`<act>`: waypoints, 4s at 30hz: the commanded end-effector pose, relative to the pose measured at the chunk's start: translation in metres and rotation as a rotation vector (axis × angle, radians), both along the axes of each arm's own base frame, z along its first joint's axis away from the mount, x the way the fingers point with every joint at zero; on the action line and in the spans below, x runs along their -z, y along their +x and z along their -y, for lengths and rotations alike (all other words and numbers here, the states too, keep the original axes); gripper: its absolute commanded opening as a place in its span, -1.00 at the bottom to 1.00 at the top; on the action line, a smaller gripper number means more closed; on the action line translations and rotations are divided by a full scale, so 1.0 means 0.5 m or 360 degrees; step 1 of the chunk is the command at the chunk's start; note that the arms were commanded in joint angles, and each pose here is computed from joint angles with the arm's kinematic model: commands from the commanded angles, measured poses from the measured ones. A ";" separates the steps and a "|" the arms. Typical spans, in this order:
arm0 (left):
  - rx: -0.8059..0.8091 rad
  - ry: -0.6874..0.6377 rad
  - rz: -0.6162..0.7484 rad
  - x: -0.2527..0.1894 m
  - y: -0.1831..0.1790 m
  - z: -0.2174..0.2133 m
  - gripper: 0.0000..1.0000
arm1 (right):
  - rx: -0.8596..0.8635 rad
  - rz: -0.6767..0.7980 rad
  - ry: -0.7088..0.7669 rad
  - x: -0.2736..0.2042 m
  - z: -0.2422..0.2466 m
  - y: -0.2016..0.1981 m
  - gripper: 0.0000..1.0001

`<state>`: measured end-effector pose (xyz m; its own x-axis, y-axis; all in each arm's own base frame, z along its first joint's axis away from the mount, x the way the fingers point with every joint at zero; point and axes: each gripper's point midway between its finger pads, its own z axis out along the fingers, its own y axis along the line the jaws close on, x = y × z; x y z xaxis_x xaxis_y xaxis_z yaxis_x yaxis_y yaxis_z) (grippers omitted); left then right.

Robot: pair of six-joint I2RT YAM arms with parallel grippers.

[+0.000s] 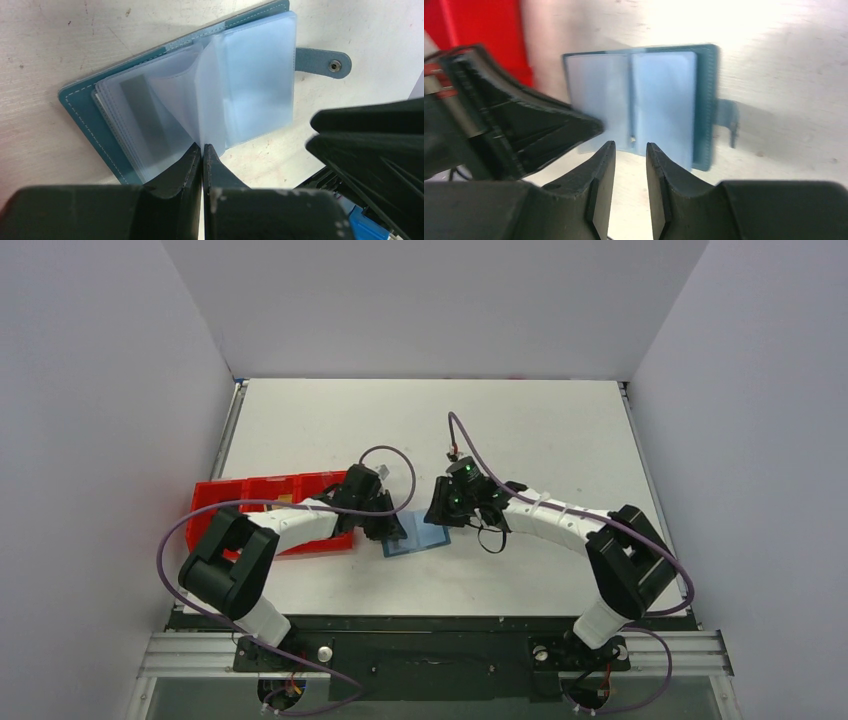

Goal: Take the credit cards out of the card holder
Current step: Remove the credit card from the card holder.

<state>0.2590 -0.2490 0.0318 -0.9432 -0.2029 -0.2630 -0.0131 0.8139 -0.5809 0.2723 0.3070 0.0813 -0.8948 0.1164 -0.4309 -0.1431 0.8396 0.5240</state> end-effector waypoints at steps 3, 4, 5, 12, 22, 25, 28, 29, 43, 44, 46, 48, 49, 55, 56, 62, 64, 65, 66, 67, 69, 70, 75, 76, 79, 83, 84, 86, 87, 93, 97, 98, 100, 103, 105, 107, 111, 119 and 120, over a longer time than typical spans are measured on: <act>0.0044 -0.0039 0.0109 -0.043 0.025 0.024 -1.00 | 0.0099 0.0004 -0.0262 0.074 0.063 0.011 -0.49; 0.0048 -0.0040 0.0106 -0.042 0.024 0.025 -1.00 | 0.0103 0.0001 -0.0271 0.084 0.063 0.013 -0.50; 0.0050 -0.0041 0.0107 -0.043 0.024 0.026 -1.00 | 0.0101 -0.0003 -0.0274 0.090 0.064 0.013 -0.51; 0.0082 -0.0073 0.0127 -0.057 0.031 0.046 -1.00 | 0.0088 -0.0051 -0.0261 0.127 0.053 0.011 -0.75; 0.0148 -0.0123 0.0126 -0.061 0.042 0.097 -1.00 | 0.0065 -0.0051 -0.0188 0.124 0.044 0.001 -0.79; 0.0155 -0.0146 0.0112 -0.055 0.049 0.109 -1.00 | 0.0053 -0.0040 -0.0145 0.116 0.037 0.000 -0.79; 0.0160 -0.0177 0.0118 -0.057 0.055 0.122 -0.83 | 0.0048 -0.0030 -0.0107 0.108 0.032 -0.002 -0.79; 0.0162 -0.0179 0.0116 -0.055 0.057 0.124 -0.77 | 0.0045 -0.0023 -0.0090 0.103 0.030 -0.002 -0.79; 0.0196 -0.0262 0.0187 -0.085 0.074 0.148 -0.10 | 0.0143 0.0132 0.0006 -0.003 0.057 0.012 -0.79; 0.0199 -0.0268 0.0197 -0.089 0.077 0.151 -0.09 | 0.0152 0.0147 0.0003 -0.012 0.062 0.012 -0.79; 0.0205 -0.0275 0.0200 -0.091 0.081 0.155 -0.07 | 0.0167 0.0167 -0.0001 -0.024 0.068 0.012 -0.79; 0.0216 -0.0284 0.0196 -0.091 0.082 0.160 -0.05 | 0.0184 0.0181 -0.0005 -0.031 0.076 0.012 -0.79; 0.0221 -0.0288 0.0195 -0.092 0.081 0.163 -0.03 | 0.0190 0.0185 -0.0006 -0.034 0.078 0.013 -0.79; 0.0213 -0.0279 0.0206 -0.098 0.088 0.166 0.02 | 0.0190 0.0203 -0.0016 -0.046 0.087 0.008 -0.78; 0.0204 -0.0278 0.0229 -0.106 0.095 0.165 0.02 | 0.0180 0.0197 -0.0014 -0.046 0.086 0.007 -0.78; 0.0110 -0.0143 0.0250 -0.114 0.111 0.112 0.04 | 0.0121 0.0202 0.0001 -0.056 0.065 0.002 -0.74; 0.0060 -0.0091 0.0249 -0.116 0.113 0.084 0.04 | 0.0083 0.0208 -0.0009 -0.058 0.051 -0.002 -0.71; 0.0036 -0.0067 0.0280 -0.125 0.117 0.071 0.04 | 0.0071 0.0222 -0.0002 -0.067 0.042 0.000 -0.69; 0.0004 -0.0035 0.0269 -0.123 0.119 0.052 0.04 | 0.0041 0.0218 -0.0017 -0.060 0.031 -0.005 -0.64; -0.0025 -0.0009 0.0302 -0.134 0.122 0.036 0.04 | 0.0028 0.0230 -0.0015 -0.068 0.021 -0.003 -0.61; -0.0081 0.0039 0.0312 -0.140 0.122 -0.002 0.04 | -0.0027 0.0215 -0.0054 -0.052 -0.005 -0.006 -0.51; -0.0122 0.0062 0.0302 -0.139 0.125 -0.024 0.04 | -0.0061 0.0218 -0.0065 -0.049 -0.017 -0.012 -0.44; -0.0257 0.0077 0.0302 -0.151 0.106 -0.114 0.05 | -0.0153 0.0196 -0.0188 -0.009 -0.072 0.001 -0.32; -0.0289 0.0082 0.0294 -0.150 0.106 -0.134 0.04 | -0.0175 0.0195 -0.0211 -0.001 -0.079 -0.001 -0.32; -0.0346 0.0084 0.0321 -0.166 0.097 -0.172 0.05 | -0.0198 0.0175 -0.0276 0.030 -0.098 0.005 -0.25; -0.0396 0.0058 0.0325 -0.178 0.086 -0.201 0.05 | -0.0236 0.0165 -0.0373 0.059 -0.112 0.008 -0.21; -0.0393 0.0034 0.0324 -0.182 0.084 -0.201 0.05 | -0.0248 0.0167 -0.0387 0.062 -0.114 0.008 -0.21; -0.0407 0.0004 0.0322 -0.184 0.081 -0.208 0.05 | -0.0243 0.0185 -0.0455 0.070 -0.113 0.011 -0.20; -0.0418 -0.0003 0.0331 -0.188 0.081 -0.213 0.05 | -0.0233 0.0197 -0.0511 0.074 -0.110 0.013 -0.18; -0.0409 -0.0027 0.0320 -0.183 0.076 -0.214 0.05 | -0.0242 0.0211 -0.0647 0.096 -0.106 0.006 -0.14; -0.0392 -0.0046 0.0309 -0.179 0.075 -0.208 0.05 | -0.0257 0.0190 -0.0657 0.109 -0.110 -0.002 -0.14; -0.0392 -0.0047 0.0300 -0.175 0.075 -0.208 0.05 | -0.0264 0.0174 -0.0662 0.117 -0.110 -0.006 -0.14; -0.0381 -0.0058 0.0291 -0.172 0.074 -0.204 0.05 | -0.0274 0.0143 -0.0672 0.133 -0.108 -0.011 -0.14; -0.0370 -0.0066 0.0288 -0.170 0.072 -0.201 0.05 | -0.0276 0.0105 -0.0696 0.153 -0.098 -0.020 -0.14; -0.0367 -0.0065 0.0280 -0.166 0.069 -0.200 0.05 | -0.0270 0.0074 -0.0721 0.169 -0.084 -0.028 -0.17; -0.0358 -0.0069 0.0273 -0.163 0.067 -0.195 0.05 | -0.0273 0.0034 -0.0710 0.182 -0.075 -0.040 -0.28; -0.0309 -0.0067 0.0255 -0.152 0.060 -0.173 0.05 | -0.0244 -0.0042 -0.0614 0.202 -0.061 -0.050 -0.69; -0.0202 -0.0057 0.0209 -0.123 0.050 -0.110 0.02 | -0.0184 -0.0195 -0.0421 0.229 -0.039 -0.062 -1.00; -0.0197 -0.0062 0.0211 -0.121 0.051 -0.103 0.02 | -0.0169 -0.0207 -0.0399 0.230 -0.038 -0.060 -1.00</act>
